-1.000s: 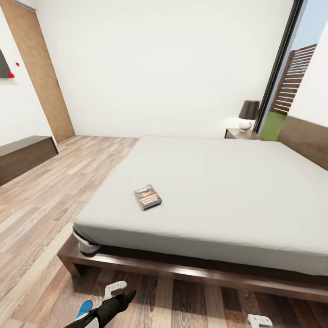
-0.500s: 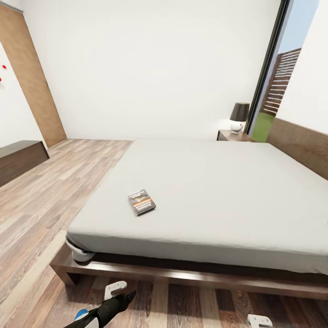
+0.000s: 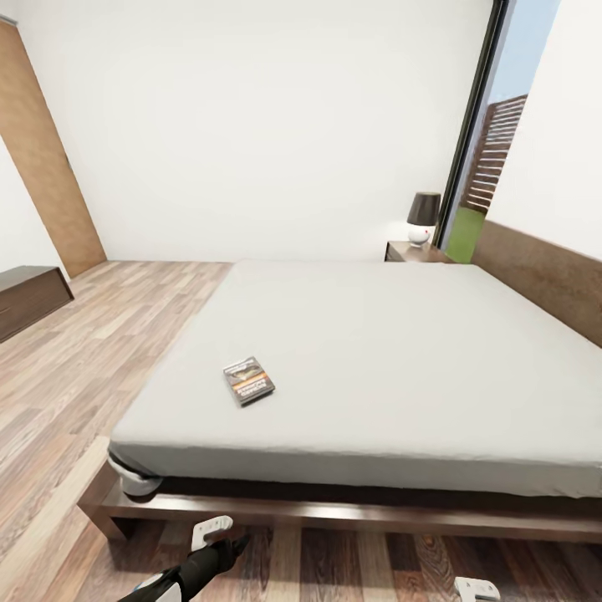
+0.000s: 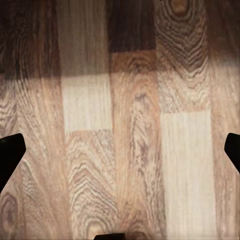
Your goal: In the bedroom, move the book from the bed onto either nightstand, and place the two sandals side by side next to the bed.
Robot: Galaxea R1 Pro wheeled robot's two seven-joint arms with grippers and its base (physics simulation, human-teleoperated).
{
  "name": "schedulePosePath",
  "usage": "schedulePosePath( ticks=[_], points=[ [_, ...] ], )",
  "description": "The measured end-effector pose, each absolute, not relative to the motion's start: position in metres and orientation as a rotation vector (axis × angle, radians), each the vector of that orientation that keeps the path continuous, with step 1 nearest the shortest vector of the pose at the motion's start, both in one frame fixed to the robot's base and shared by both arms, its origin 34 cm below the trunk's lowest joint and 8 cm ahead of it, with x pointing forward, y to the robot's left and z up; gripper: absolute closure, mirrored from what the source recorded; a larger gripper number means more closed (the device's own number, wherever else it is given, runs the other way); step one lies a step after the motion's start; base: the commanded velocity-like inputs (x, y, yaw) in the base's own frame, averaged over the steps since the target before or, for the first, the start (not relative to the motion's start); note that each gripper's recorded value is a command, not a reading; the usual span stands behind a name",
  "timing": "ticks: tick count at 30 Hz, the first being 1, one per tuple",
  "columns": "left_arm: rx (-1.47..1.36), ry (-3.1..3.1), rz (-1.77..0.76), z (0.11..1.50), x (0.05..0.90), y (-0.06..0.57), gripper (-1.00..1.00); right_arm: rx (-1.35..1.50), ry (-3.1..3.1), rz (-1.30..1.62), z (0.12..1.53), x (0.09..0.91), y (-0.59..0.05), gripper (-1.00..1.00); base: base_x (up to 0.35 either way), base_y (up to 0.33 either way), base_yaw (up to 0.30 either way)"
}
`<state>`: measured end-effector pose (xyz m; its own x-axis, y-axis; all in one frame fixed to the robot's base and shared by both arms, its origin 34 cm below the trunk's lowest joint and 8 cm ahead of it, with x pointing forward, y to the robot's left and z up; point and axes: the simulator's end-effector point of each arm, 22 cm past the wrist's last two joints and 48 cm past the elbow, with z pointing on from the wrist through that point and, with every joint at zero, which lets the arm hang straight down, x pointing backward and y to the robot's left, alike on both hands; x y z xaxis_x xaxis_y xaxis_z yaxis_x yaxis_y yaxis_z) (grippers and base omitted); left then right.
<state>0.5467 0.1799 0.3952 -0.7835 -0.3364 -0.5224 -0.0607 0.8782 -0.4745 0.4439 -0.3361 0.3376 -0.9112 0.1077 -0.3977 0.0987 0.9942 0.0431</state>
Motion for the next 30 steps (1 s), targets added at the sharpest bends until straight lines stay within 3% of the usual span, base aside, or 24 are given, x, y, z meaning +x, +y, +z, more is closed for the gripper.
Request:
schedulePosePath(
  ticks=[30],
  points=[
    [-0.285,2.426,-0.586,0.455,0.555,0.18,-1.0,0.155,2.726,0.031,0.398,0.453,-0.336,-1.0,0.0,0.0,0.0]
  ],
)
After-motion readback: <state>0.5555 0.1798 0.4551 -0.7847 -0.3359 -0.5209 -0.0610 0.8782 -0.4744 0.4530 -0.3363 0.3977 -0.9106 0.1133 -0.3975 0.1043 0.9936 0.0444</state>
